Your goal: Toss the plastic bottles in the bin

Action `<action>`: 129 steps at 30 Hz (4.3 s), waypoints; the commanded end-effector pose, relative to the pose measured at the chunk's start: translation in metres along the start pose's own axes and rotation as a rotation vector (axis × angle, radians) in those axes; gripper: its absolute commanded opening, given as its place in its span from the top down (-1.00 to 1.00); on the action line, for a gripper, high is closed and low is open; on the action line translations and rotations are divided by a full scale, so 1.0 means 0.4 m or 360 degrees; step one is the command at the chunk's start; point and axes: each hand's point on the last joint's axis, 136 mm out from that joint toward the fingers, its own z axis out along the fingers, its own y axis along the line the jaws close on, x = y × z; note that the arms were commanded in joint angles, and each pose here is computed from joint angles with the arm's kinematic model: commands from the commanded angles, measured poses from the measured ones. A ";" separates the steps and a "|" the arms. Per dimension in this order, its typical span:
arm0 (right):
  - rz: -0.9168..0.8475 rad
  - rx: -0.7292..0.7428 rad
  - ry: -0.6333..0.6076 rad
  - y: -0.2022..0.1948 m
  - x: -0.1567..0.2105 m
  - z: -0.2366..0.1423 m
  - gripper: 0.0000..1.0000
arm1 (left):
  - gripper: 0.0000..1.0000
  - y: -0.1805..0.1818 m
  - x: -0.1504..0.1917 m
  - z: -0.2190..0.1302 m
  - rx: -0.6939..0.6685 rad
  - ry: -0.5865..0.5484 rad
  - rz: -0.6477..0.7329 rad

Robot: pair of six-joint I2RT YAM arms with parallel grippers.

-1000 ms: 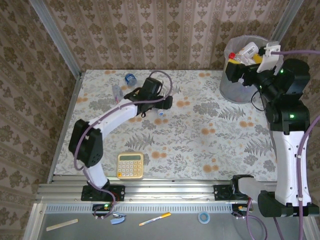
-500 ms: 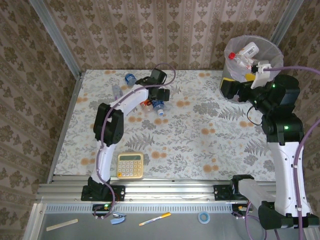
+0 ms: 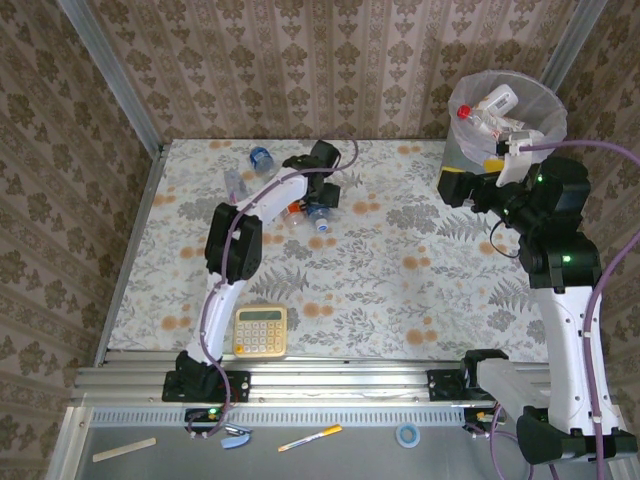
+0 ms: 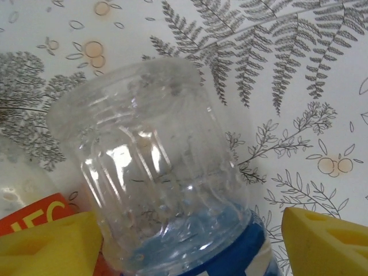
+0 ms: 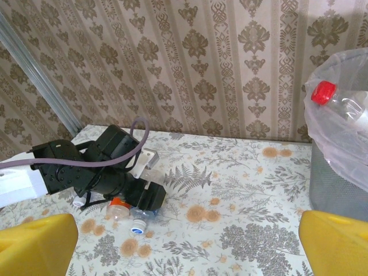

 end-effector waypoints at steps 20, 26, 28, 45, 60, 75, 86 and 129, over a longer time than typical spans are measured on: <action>0.0161 0.0104 0.0095 -0.043 0.079 0.028 -1.00 | 0.10 -0.182 -0.005 -0.180 0.0445 -0.0419 0.0240; 0.0296 0.0093 0.0153 -0.049 0.107 0.052 -1.00 | 0.17 -0.277 -0.036 -0.373 0.0752 -0.0777 0.0359; 0.0336 0.0065 0.0175 -0.044 0.117 0.061 -1.00 | 0.19 -0.305 -0.034 -0.424 0.0839 -0.0855 0.0398; 0.0580 -0.0236 0.0302 0.016 0.188 0.137 -0.91 | 0.21 -0.572 0.063 -0.727 0.1562 -0.1168 0.0800; 0.0632 -0.0245 0.0388 0.012 0.233 0.170 -0.57 | 0.21 -0.634 0.114 -0.831 0.1803 -0.1260 0.0970; 0.0287 0.0007 0.0015 -0.021 0.026 0.083 0.30 | -1.00 -0.533 0.060 -0.818 0.1723 -0.1427 0.0763; -0.0366 0.0448 -0.1288 -0.049 -0.336 -0.157 0.47 | -0.99 -0.264 -0.009 -0.697 0.1324 -0.1378 0.0350; -0.0324 0.1133 0.0001 -0.491 -0.316 0.231 -1.00 | -1.00 -0.008 0.086 -0.521 0.0843 -0.1066 0.0012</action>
